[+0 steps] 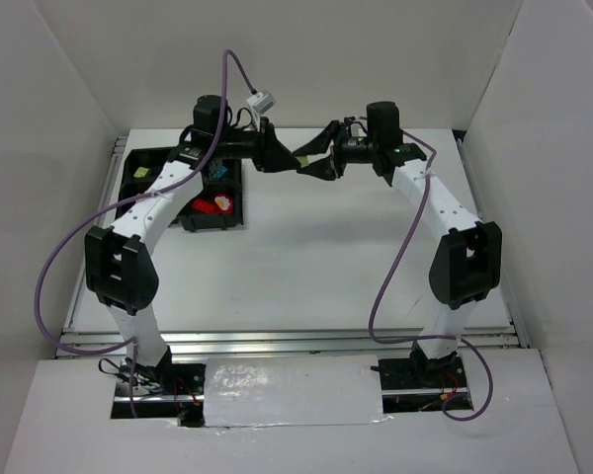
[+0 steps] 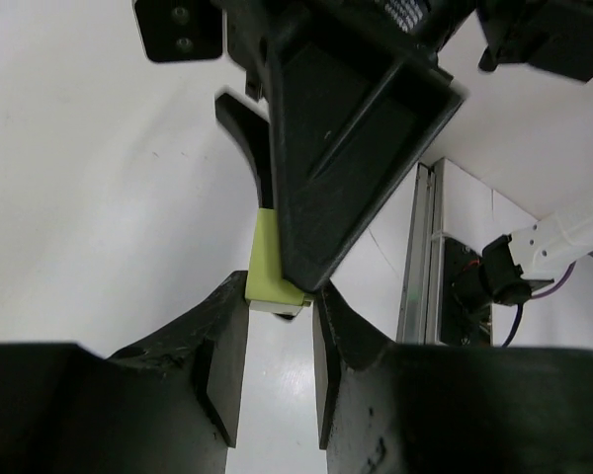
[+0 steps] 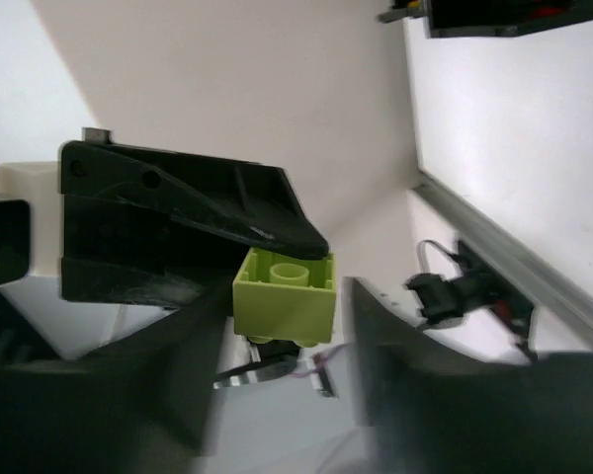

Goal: Sort the legos into containers by color

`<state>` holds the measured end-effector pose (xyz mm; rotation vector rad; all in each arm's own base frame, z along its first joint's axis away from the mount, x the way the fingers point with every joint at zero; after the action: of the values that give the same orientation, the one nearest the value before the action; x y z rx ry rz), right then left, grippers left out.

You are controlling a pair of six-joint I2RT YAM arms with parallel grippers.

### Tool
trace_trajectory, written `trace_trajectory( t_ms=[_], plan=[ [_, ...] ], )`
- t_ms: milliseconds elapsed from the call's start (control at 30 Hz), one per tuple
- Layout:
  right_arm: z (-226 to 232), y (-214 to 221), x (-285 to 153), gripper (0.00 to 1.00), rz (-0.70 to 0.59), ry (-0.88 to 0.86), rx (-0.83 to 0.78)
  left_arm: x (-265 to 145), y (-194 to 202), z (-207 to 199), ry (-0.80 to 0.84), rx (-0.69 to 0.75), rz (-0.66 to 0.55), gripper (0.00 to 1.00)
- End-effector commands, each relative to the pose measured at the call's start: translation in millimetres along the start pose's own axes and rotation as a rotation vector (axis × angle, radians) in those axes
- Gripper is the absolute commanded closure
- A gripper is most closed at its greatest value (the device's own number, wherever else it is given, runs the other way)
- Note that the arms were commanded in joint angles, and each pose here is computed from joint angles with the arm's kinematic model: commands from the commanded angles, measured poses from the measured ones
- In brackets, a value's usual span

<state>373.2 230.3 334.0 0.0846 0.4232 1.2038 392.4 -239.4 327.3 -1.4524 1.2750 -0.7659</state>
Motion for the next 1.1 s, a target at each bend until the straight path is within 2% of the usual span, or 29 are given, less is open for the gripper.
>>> trace_trajectory(
  t_ms=[0, 33, 67, 233, 333, 367, 433, 467, 533, 567, 600, 700, 833, 1000, 1067],
  plan=[
    [26, 27, -9, 0.31, 0.08, -0.129, -0.126, -3, -14, 1, 0.029, 0.041, -0.066, 1.0],
    [26, 27, -10, 0.02, 0.084, -0.142, -0.13, -4, -15, 1, 0.034, 0.039, -0.07, 1.0],
    [27, 28, -11, 0.0, 0.09, -0.152, -0.134, -5, -14, 2, 0.031, 0.023, -0.075, 1.0],
    [22, 22, -21, 0.0, 0.057, -0.169, -0.133, -21, -7, 24, -0.037, -0.019, -0.101, 1.0],
    [19, 14, -35, 0.0, 0.015, -0.197, -0.145, -42, 2, 55, -0.211, -0.076, -0.091, 1.0],
    [16, 9, -41, 0.0, -0.008, -0.196, -0.149, -60, 5, 80, -0.368, -0.095, -0.101, 1.0],
    [12, 8, -48, 0.0, -0.033, -0.187, -0.162, -84, 15, 105, -0.526, -0.175, -0.077, 1.0],
    [5, 5, -51, 0.0, -0.047, -0.157, -0.161, -110, 24, 136, -0.722, -0.228, -0.069, 1.0],
    [0, 1, -54, 0.0, -0.085, -0.121, -0.173, -141, 20, 163, -0.95, -0.285, -0.069, 1.0],
    [-7, 0, -55, 0.0, -0.098, -0.073, -0.192, -165, 34, 173, -1.088, -0.369, -0.01, 1.0],
    [-10, -4, -55, 0.0, -0.136, -0.044, -0.21, -191, 35, 196, -1.27, -0.384, -0.001, 1.0],
    [-20, -7, -56, 0.0, -0.16, 0.044, -0.262, -243, 61, 226, -1.581, -0.512, 0.094, 1.0],
    [-30, -11, -59, 0.0, -0.163, 0.106, -0.279, -278, 93, 257, -1.674, -0.661, 0.138, 1.0],
    [-32, -20, -67, 0.0, -0.177, 0.158, -0.309, -287, 109, 267, -1.713, -0.682, 0.143, 1.0],
    [-34, -25, -73, 0.0, -0.182, 0.173, -0.31, -286, 112, 267, -1.709, -0.683, 0.143, 0.97]
  ],
)
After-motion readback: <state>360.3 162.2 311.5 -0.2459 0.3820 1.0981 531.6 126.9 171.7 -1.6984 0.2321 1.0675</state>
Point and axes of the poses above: each gripper's point midway between its finger pads, its own x axis out along the fingers, its own z axis along the line the jaws close on, y = z × x, the point moved 6 cm from there along -x, back along the fingers, and after that the axes turned 9 degrees about x, right-handed, at the moved point
